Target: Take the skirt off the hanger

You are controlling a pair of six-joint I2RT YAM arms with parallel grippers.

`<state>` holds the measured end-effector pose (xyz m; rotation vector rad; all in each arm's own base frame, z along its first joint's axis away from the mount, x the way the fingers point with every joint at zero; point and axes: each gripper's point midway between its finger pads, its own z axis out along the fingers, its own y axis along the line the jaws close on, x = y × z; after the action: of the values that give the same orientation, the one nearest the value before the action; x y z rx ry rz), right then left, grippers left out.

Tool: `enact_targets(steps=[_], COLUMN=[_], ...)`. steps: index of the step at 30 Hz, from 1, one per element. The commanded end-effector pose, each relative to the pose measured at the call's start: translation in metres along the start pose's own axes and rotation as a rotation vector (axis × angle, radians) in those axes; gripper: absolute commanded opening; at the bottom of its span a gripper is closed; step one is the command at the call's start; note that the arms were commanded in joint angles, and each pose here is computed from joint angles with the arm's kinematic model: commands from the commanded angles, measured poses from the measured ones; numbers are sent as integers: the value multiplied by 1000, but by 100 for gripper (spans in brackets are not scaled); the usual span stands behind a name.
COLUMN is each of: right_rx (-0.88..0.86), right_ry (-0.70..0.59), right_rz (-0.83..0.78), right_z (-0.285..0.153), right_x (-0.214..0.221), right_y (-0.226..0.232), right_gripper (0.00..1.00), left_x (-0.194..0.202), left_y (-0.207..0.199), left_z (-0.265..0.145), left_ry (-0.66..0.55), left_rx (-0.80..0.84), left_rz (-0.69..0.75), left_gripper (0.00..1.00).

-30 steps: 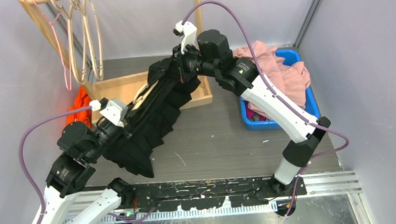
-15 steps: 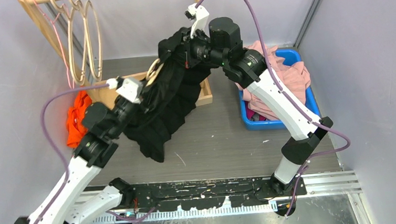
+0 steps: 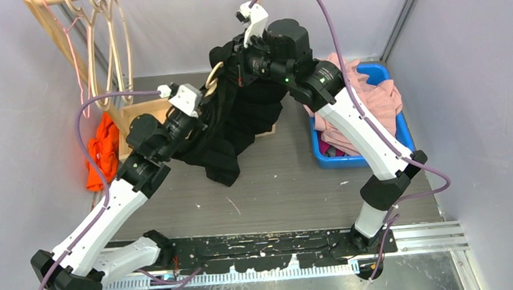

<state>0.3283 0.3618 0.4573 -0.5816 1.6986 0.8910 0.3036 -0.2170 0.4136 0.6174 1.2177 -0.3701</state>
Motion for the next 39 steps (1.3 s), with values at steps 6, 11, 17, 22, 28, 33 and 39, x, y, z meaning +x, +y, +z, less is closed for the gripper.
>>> enact_targets(steps=[6,11,17,22,28,33,39], right_rx=[220,288,326,339,257,72,-176], right_ry=[-86,-110,-95,-97,-92,-95,-146], right_rz=[-150,-182,-193,-180,-145,-81,-19], right_z=[-8,-13,-7,0,1,-9,-42], right_x=[-35,-45,-40,-42,-42,-47,-69], right_y=[-36,-51,-65,-76,-60,-20,40], right_gripper=[8,8,8,8,8,7,8], left_x=[-103,-105,-107,-105,-99,-84,-64], left_y=[-5,-6,-5,-2,2,7,16], left_z=[-58,-88,-112,-131,-117,-87,-45], left_ry=[-333,-337,-310,-300,-283,-248,-188], left_rx=[46,43,36,14,-8,-36,-76], left_rz=[15,-4,8,-8,1,17,70], left_gripper=[0,0,0,0,0,0,0])
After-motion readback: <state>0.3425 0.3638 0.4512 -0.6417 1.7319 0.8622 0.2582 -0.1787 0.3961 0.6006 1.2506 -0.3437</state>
